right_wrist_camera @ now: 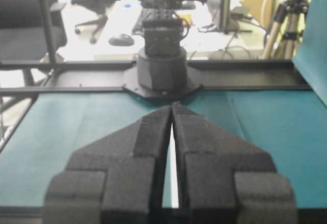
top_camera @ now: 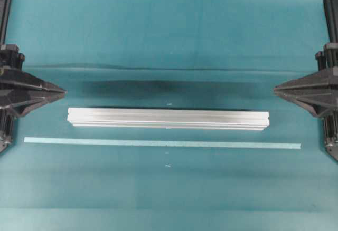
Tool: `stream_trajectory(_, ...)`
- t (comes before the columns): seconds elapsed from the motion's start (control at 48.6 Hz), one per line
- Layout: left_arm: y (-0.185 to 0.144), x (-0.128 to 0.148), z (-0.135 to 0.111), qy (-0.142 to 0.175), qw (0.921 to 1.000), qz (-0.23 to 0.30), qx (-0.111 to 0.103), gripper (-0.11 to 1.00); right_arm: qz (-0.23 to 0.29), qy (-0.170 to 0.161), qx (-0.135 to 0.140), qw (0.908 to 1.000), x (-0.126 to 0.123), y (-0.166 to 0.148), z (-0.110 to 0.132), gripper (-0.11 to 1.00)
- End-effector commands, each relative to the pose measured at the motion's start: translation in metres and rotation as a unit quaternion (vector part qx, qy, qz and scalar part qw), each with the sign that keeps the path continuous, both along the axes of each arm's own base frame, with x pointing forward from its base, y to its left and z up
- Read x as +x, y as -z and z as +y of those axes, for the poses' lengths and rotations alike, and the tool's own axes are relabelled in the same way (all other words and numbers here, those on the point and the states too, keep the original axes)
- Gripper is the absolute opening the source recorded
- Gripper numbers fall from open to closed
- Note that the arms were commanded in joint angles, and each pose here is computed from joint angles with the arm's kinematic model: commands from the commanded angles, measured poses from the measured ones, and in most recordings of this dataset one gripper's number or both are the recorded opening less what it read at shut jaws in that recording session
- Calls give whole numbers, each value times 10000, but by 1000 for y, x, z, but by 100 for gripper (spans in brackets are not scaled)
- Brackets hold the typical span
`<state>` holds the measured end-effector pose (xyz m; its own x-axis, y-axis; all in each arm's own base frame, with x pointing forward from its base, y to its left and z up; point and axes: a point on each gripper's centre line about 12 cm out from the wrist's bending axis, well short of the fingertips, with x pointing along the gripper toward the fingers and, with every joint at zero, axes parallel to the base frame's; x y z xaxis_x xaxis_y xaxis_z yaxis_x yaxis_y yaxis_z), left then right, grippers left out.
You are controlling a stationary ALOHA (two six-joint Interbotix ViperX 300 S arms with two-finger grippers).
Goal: Lift the metal rail with both hands and move it towards you.
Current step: 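Move both grippers inward toward the two ends of the silver rail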
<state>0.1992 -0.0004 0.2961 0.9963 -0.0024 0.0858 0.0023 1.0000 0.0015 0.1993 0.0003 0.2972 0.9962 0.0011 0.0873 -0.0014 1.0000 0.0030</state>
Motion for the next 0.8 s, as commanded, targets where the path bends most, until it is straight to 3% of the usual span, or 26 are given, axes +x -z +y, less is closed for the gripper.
stream_trajectory(0.0, -17, 6, 2, -26, 9998, -176, -84, 14, -91, -39, 183, 9998, 1, -8, 1, 14)
stream_trajectory(0.062, -21, 9, 2, -36, 9998, -192, -69, 14, -21, -22, 410, 9992, 2, -9, 1, 8)
stream_trajectory(0.144, -21, 12, 3, -45, 9999, -84, -84, 2, 231, -14, 608, 9979, 3, -6, 0, 0)
stream_trajectory(0.349, -17, 24, 4, -93, 9960, 880, -137, -5, 1130, 86, 904, 9894, 7, -10, -3, -1)
stream_trajectory(0.596, -30, 34, 17, -395, 9775, 2066, -177, -5, 2547, 504, 1112, 9593, 8, -6, -17, -1)
stream_trajectory(0.781, -23, 40, 20, -447, 9546, 2943, -141, -5, 3426, 575, 1121, 9310, 13, 4, -19, -1)
